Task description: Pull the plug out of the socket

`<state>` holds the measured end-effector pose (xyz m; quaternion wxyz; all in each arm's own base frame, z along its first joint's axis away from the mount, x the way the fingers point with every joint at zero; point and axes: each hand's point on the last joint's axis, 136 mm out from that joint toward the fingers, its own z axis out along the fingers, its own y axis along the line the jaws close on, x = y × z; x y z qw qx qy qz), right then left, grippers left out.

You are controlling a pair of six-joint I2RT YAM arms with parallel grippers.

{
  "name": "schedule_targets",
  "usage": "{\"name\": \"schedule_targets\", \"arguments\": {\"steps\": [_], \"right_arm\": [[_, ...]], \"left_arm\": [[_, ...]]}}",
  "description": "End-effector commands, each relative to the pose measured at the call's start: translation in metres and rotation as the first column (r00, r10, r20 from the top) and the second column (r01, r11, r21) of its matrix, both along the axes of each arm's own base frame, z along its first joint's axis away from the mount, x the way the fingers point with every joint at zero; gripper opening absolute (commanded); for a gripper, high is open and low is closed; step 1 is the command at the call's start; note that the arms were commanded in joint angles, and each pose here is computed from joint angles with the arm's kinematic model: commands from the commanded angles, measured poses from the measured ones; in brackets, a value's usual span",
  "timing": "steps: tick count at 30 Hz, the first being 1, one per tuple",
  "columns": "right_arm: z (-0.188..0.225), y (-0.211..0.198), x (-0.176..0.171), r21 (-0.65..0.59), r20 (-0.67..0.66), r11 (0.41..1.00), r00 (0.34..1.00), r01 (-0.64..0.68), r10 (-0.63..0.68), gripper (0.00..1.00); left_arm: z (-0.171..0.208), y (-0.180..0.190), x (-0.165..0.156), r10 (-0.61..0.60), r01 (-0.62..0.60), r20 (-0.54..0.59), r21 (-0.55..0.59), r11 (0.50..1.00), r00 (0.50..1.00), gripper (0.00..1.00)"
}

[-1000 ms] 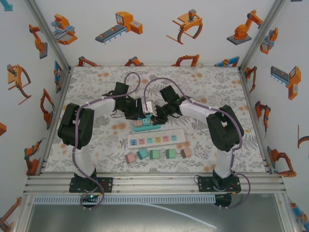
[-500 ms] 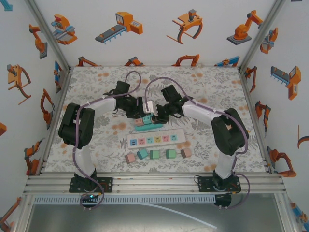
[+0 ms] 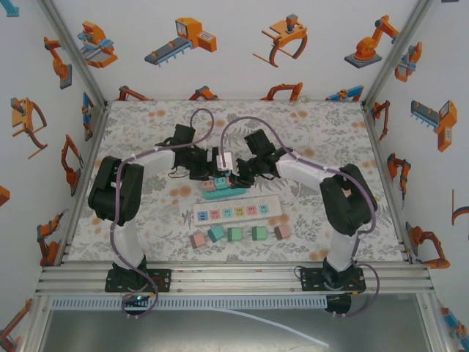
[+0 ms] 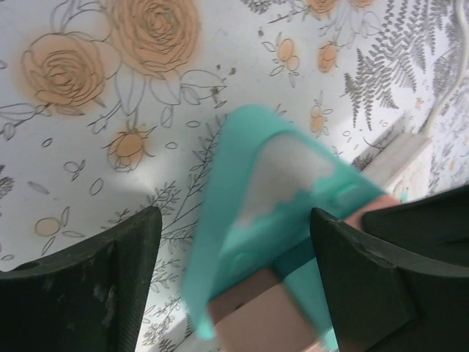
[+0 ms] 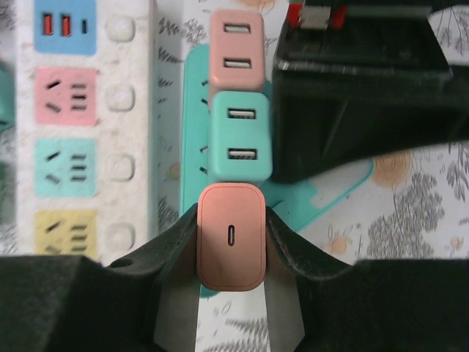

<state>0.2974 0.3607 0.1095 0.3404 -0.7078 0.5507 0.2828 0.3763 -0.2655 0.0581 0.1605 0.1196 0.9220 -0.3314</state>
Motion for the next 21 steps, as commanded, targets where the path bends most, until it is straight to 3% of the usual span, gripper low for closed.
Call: {"name": "schedule_targets", "arguments": {"steps": [1,4,7,12,16,21], "right_arm": [[0.000,0.021,0.004,0.053,0.029,0.997,0.998,-0.051,0.049,0.16],[-0.004,0.022,0.005,0.048,0.021,0.997,0.998,-0.052,0.051,0.16],[0.000,0.021,0.006,0.047,0.032,0.998,0.999,-0.045,0.043,0.16],[0.033,0.026,0.011,0.072,-0.010,0.997,1.000,-0.003,0.004,0.16],[0.057,0.032,0.012,0.111,-0.009,0.994,1.000,0.018,-0.017,0.15],[0.041,0.030,0.008,0.039,0.081,0.999,0.997,0.003,-0.006,0.15]], "left_arm": [[-0.023,-0.006,-0.019,-0.054,0.053,-0.070,-0.019,0.998,0.996,0.77],[-0.034,-0.008,-0.023,-0.058,0.055,-0.113,-0.027,0.998,0.992,0.70],[-0.058,0.005,-0.033,-0.035,0.044,-0.162,0.055,0.998,0.986,0.64],[-0.091,0.032,-0.059,-0.027,0.085,-0.237,0.237,0.968,0.971,0.62],[-0.110,0.055,-0.066,0.047,0.050,-0.254,0.362,0.931,0.966,0.60],[-0.119,0.076,-0.066,0.106,0.019,-0.237,0.469,0.883,0.966,0.58]]}}
